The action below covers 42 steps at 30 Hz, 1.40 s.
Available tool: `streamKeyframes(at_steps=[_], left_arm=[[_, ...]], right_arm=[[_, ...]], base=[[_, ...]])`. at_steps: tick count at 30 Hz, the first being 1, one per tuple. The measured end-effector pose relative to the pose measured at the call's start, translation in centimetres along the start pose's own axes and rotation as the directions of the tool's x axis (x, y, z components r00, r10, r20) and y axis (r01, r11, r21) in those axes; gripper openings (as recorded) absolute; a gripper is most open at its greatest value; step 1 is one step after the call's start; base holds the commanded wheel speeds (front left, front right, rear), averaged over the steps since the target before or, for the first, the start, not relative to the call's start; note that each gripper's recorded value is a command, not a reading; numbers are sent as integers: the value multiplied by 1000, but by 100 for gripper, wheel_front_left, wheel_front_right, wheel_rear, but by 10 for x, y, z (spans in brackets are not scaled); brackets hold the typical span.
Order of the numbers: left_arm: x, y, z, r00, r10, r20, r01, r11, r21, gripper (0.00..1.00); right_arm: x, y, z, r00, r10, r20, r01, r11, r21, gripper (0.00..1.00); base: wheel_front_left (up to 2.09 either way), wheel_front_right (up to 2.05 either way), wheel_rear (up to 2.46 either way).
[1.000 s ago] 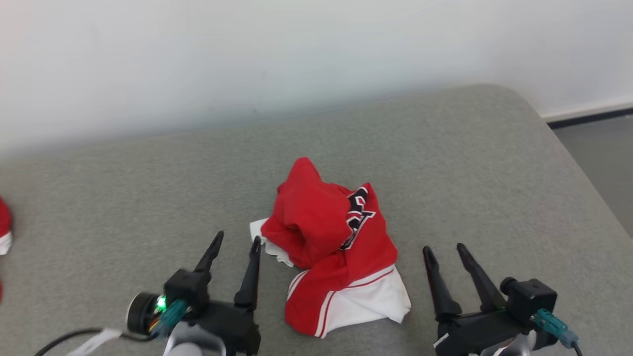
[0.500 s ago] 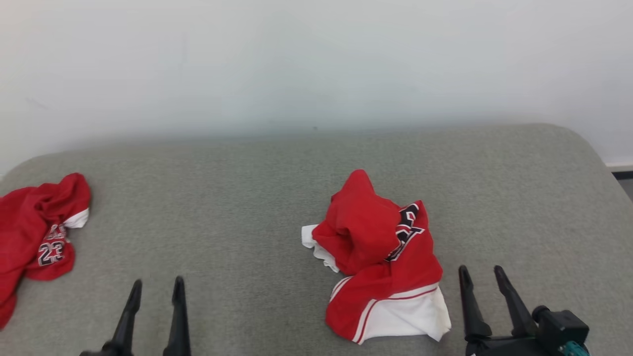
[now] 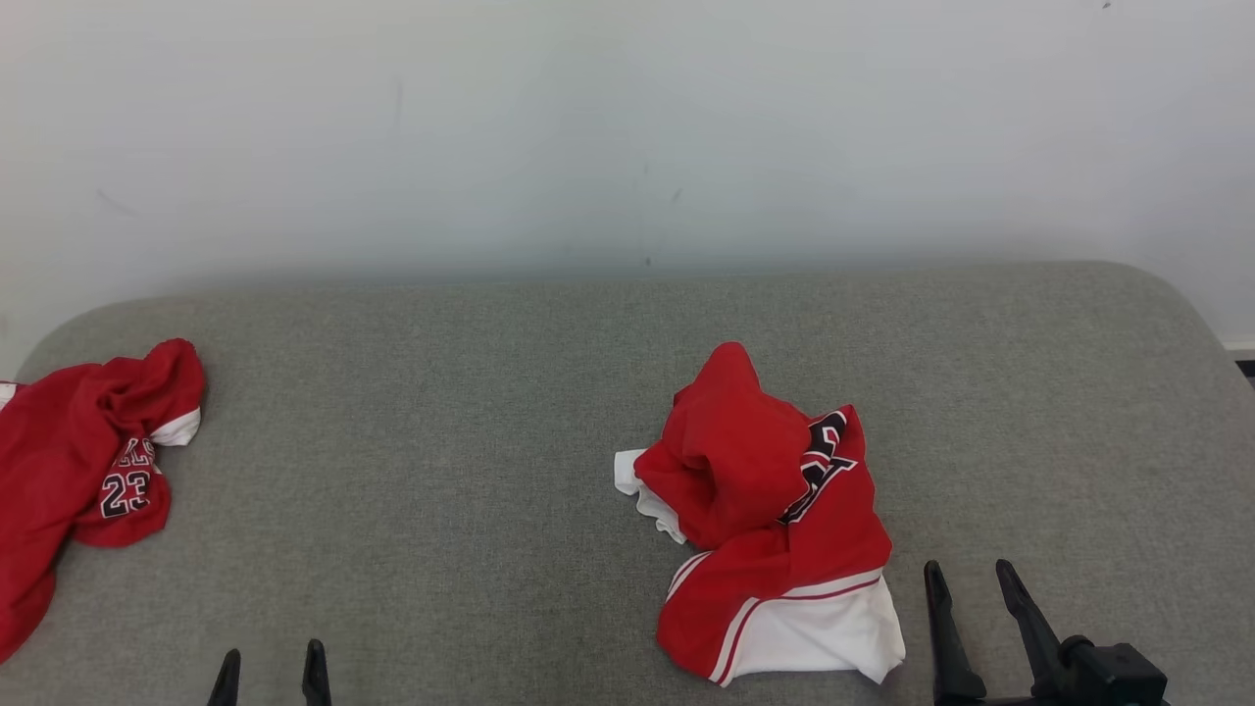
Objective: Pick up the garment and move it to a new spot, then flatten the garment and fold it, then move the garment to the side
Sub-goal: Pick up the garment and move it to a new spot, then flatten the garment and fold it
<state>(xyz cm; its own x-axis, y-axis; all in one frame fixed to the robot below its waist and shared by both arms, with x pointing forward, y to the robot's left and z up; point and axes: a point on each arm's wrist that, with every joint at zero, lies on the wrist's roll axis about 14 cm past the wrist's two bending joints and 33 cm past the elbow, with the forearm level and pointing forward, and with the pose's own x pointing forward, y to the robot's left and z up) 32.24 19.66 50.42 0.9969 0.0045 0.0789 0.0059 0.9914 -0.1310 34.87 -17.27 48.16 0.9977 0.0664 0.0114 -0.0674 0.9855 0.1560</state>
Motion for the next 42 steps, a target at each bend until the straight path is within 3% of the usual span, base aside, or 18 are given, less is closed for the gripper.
streamKeyframes(at_steps=[25, 31, 37, 42], left_arm=[[8, -30, -12, 994, -105, -35, 106, 994, 15, 100], [13, -48, -13, 988, -153, -34, 152, 988, -24, 100], [27, -90, -22, 960, -275, -50, 271, 960, -71, 100], [35, -138, -43, 900, -419, -118, 404, 905, -129, 100]], right_arm=[[-4, -3, -3, 1000, -17, -5, 17, 999, 33, 100], [-4, -6, -2, 1000, -30, -7, 30, 999, 42, 100], [-9, -14, 2, 998, -59, 2, 58, 997, 47, 100], [-17, -27, 5, 995, -103, 9, 102, 993, 51, 100]], base=[[0, 0, 0], [0, 0, 0], [0, 0, 0], [0, 0, 0]])
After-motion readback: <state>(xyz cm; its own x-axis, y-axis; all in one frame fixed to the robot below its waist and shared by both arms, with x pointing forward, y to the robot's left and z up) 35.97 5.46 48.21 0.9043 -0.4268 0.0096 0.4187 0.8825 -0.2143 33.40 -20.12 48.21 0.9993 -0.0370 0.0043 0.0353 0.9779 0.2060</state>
